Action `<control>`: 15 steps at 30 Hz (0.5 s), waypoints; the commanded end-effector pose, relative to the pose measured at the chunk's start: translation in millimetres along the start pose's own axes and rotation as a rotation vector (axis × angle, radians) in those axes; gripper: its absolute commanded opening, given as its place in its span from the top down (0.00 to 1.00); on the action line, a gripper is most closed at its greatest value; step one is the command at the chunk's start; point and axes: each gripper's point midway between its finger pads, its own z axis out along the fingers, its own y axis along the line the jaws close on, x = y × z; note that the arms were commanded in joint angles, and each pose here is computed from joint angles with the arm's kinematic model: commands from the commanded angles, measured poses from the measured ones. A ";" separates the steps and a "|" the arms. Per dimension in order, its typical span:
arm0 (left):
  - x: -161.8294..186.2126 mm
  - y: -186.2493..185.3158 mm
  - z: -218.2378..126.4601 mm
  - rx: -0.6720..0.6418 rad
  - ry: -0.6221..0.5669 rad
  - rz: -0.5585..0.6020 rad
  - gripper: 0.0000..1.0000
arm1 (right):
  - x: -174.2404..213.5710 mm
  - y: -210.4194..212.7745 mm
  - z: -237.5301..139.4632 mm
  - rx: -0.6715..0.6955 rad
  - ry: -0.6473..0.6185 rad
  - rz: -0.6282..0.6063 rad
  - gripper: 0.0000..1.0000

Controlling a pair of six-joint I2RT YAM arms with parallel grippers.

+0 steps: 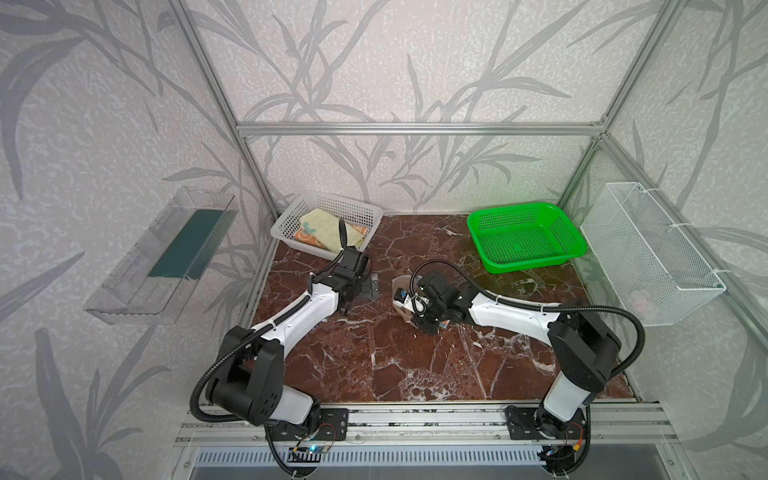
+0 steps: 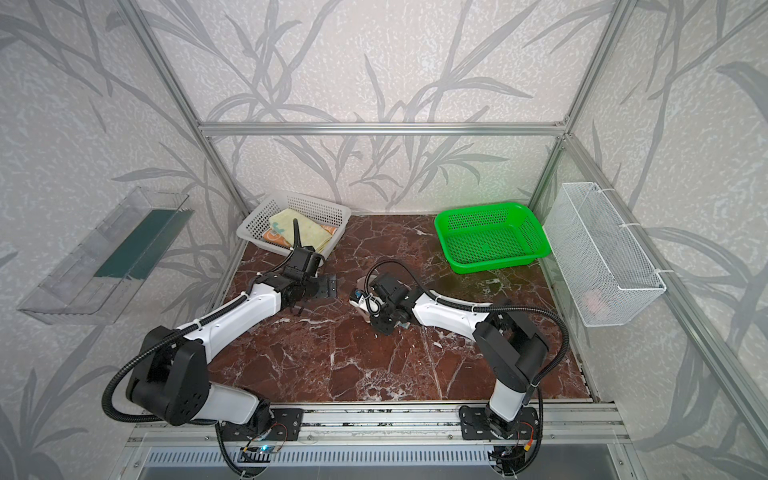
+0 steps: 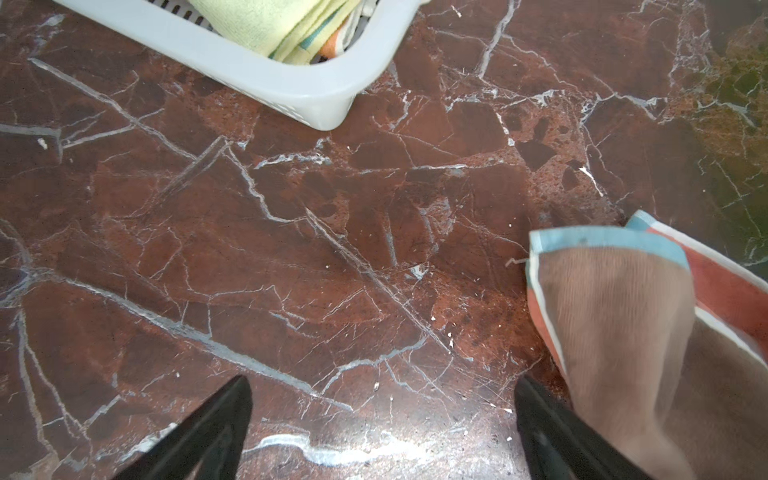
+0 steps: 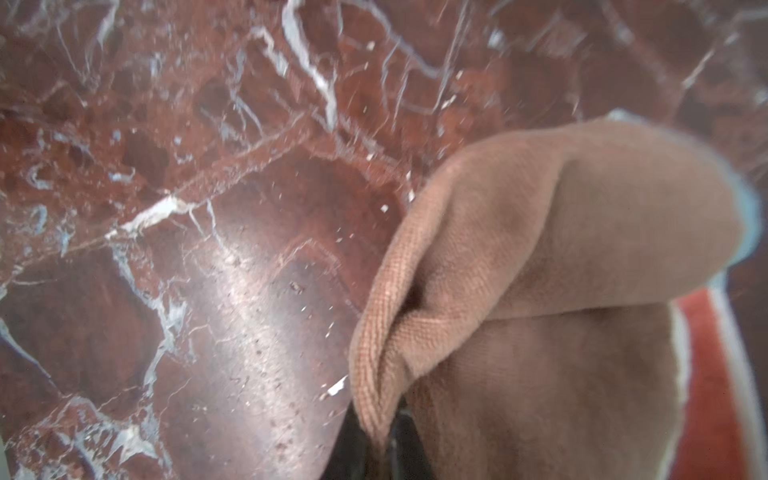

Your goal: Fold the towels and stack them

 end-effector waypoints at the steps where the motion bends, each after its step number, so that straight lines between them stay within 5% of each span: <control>1: 2.3 6.4 -4.7 -0.008 0.007 -0.026 0.03 | 21.9 16.0 6.5 -0.032 0.068 0.054 0.83; 4: 3.0 6.2 -2.9 -0.008 0.012 -0.028 0.04 | 40.8 25.3 5.9 -0.061 0.104 0.098 0.76; 8: 5.9 1.6 5.0 0.008 0.032 -0.028 0.06 | 42.8 28.1 -8.4 -0.047 0.056 0.129 0.53; 15: 25.0 -21.6 33.8 0.095 0.157 0.012 0.18 | 16.9 13.5 -41.5 0.051 -0.054 0.106 0.39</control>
